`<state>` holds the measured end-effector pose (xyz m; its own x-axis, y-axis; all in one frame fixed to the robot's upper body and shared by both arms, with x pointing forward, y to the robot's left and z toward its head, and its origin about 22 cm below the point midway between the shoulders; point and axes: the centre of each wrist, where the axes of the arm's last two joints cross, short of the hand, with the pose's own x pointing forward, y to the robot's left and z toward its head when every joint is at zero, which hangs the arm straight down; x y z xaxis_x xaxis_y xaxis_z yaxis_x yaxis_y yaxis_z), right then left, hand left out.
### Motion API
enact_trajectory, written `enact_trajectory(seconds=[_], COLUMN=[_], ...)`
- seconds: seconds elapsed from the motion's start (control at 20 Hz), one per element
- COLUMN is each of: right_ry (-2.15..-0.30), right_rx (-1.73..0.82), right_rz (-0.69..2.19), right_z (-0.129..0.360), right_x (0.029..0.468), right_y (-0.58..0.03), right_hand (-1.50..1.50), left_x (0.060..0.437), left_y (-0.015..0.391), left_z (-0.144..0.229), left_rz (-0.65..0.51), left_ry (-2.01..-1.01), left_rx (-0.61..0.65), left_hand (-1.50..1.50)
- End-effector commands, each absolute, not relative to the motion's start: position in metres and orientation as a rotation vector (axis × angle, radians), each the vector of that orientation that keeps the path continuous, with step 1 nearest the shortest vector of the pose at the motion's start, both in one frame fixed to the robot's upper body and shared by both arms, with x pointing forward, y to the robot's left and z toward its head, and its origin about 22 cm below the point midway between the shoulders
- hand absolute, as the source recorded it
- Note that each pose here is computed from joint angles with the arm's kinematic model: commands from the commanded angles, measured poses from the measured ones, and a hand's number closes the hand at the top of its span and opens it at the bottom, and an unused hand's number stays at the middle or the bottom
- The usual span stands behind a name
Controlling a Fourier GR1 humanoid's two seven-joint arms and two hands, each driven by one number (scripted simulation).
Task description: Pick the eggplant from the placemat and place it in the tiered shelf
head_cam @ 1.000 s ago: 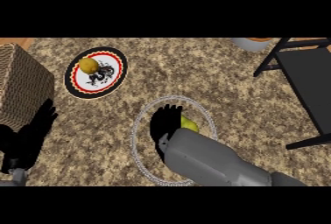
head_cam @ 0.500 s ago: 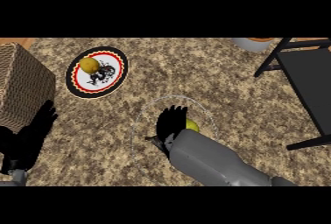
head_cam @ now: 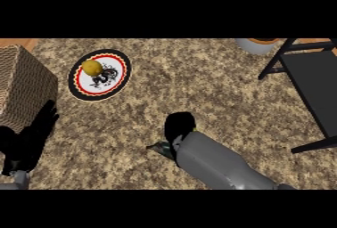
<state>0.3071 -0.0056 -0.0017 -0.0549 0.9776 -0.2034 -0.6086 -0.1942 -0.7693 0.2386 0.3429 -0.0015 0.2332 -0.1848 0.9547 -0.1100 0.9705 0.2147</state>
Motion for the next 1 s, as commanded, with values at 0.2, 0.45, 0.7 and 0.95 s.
enact_trajectory(seconds=[0.2,0.45,0.7,0.95], right_ry=[-0.545,-0.677,-0.625,-0.516], right_rx=[-0.913,-0.98,-1.192,-1.305], right_rz=[1.634,1.627,1.055,0.452], right_z=[-0.01,0.01,0.042,0.093], right_x=[0.308,0.301,0.373,0.427], right_y=[-0.008,0.005,-0.077,-0.165], right_hand=[1.5,1.5,1.5,1.5], left_x=[0.228,0.221,0.223,0.221], left_y=[0.351,0.358,0.358,0.362], left_z=[-0.001,-0.003,-0.005,-0.004], left_rz=[-0.075,-0.056,-0.026,-0.012], left_ry=[-1.333,-1.324,-1.312,-1.316], left_rx=[0.256,0.258,0.275,0.29], left_hand=[0.0,0.0,0.0,0.0])
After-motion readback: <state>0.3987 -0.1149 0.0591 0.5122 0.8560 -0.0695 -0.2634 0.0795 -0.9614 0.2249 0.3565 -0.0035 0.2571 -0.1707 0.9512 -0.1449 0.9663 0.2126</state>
